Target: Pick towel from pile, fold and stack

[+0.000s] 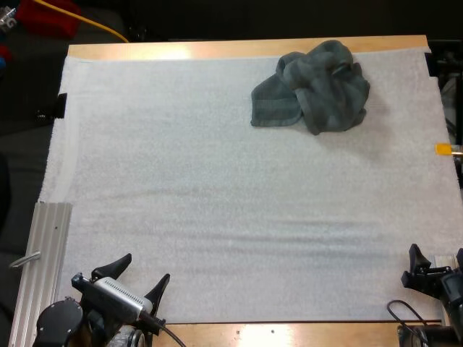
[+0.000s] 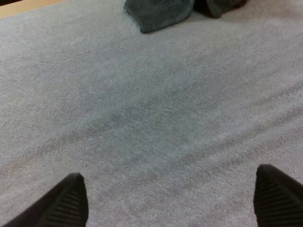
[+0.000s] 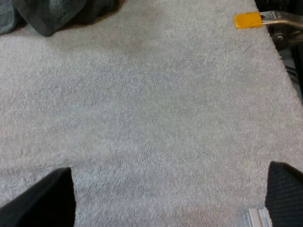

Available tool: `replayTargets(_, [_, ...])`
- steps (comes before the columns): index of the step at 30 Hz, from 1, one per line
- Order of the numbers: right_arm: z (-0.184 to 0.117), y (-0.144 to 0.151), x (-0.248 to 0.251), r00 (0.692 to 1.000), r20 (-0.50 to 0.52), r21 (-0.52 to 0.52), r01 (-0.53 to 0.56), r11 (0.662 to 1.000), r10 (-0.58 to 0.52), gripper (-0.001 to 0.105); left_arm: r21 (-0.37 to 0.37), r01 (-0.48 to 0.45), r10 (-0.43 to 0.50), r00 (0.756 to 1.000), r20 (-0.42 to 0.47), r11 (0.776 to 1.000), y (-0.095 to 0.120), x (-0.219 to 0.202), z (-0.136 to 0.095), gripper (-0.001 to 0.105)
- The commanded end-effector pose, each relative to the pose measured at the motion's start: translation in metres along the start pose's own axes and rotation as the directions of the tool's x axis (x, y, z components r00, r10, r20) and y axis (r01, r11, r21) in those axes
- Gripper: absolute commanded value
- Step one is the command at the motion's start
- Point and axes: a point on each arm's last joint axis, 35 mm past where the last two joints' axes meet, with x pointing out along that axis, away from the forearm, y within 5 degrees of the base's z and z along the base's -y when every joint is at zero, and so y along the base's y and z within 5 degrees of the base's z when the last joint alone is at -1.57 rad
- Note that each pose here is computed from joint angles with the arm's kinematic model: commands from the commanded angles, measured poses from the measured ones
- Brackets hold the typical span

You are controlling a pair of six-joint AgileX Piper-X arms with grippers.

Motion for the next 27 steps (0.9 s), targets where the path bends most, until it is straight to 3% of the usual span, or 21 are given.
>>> replayTargets(1, [0.0012,-0.0006,0.0007,1.000,0.001,0.005,0.010,1.000,-0.010,0.079,0.004,-0.001,0.001,1.000,0.005,1.000,0.0000,0.0000,0.0034,0.069])
replayTargets(27, [0.0017,-0.0004,0.0007,1.000,0.007,0.005,0.004,1.000,-0.004,0.079,-0.017,0.002,-0.001,1.000,0.005,1.000,-0.0001,0.0000,0.0034,0.069])
